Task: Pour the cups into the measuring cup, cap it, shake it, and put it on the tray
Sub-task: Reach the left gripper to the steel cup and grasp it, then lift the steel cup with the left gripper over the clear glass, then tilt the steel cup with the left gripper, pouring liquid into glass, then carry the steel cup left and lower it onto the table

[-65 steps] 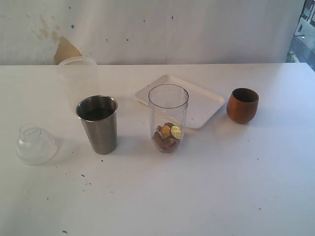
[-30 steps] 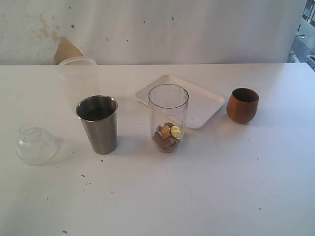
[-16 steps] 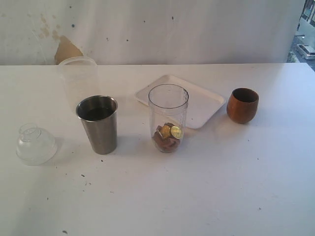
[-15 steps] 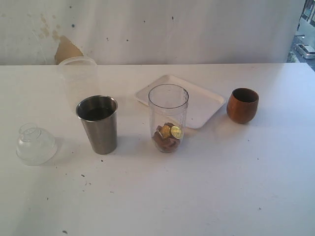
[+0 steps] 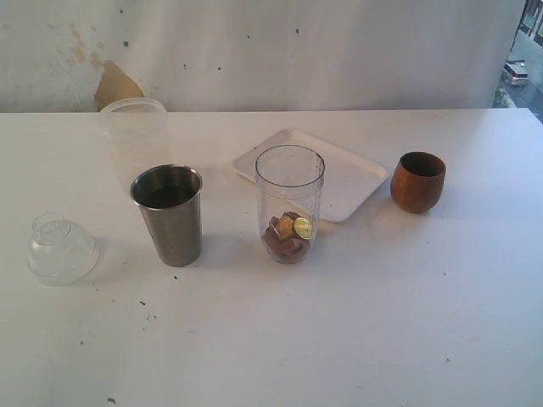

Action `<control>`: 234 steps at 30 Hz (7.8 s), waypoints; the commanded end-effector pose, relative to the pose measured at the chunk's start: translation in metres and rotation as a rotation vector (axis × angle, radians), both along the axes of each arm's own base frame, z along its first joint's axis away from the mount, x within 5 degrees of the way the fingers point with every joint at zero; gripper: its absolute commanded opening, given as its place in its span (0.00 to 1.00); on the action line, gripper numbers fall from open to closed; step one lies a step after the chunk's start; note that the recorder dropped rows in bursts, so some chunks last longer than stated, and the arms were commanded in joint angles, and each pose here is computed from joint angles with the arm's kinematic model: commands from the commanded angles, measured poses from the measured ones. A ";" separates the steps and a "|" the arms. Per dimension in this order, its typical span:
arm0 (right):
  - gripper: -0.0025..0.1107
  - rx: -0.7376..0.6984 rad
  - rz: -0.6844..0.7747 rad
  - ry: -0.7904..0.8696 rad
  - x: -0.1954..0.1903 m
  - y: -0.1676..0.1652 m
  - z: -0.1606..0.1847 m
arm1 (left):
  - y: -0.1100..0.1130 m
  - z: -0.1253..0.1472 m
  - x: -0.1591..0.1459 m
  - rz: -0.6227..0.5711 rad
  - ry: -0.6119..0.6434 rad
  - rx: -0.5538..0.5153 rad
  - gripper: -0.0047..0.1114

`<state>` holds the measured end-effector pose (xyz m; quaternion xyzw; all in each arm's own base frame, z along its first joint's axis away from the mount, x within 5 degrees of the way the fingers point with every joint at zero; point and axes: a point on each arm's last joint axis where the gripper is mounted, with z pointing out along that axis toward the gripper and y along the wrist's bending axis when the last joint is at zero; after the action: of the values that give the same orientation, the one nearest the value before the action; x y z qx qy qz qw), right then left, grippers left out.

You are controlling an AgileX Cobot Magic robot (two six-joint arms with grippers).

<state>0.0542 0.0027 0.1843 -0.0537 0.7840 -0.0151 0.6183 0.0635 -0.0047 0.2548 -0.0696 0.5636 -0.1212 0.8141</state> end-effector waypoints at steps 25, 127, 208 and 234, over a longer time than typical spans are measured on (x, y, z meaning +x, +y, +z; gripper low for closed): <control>0.03 0.008 0.002 -0.011 0.000 0.000 0.001 | -0.088 -0.111 0.168 -0.675 0.566 0.479 0.81; 0.03 0.008 0.002 -0.011 0.000 0.000 0.001 | -0.210 -0.022 0.336 -0.730 0.120 0.923 0.04; 0.03 0.024 -0.002 -0.011 0.000 0.000 0.001 | -0.216 -0.017 0.335 -0.474 -0.380 1.647 0.04; 0.03 0.024 -0.002 -0.011 0.000 0.000 0.001 | -0.225 -0.005 0.327 -0.646 -0.296 1.189 0.04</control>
<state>0.0542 0.0027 0.1842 -0.0455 0.7850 -0.0083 0.6178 0.3946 -0.2262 0.2323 0.6280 0.3913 0.0314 0.6720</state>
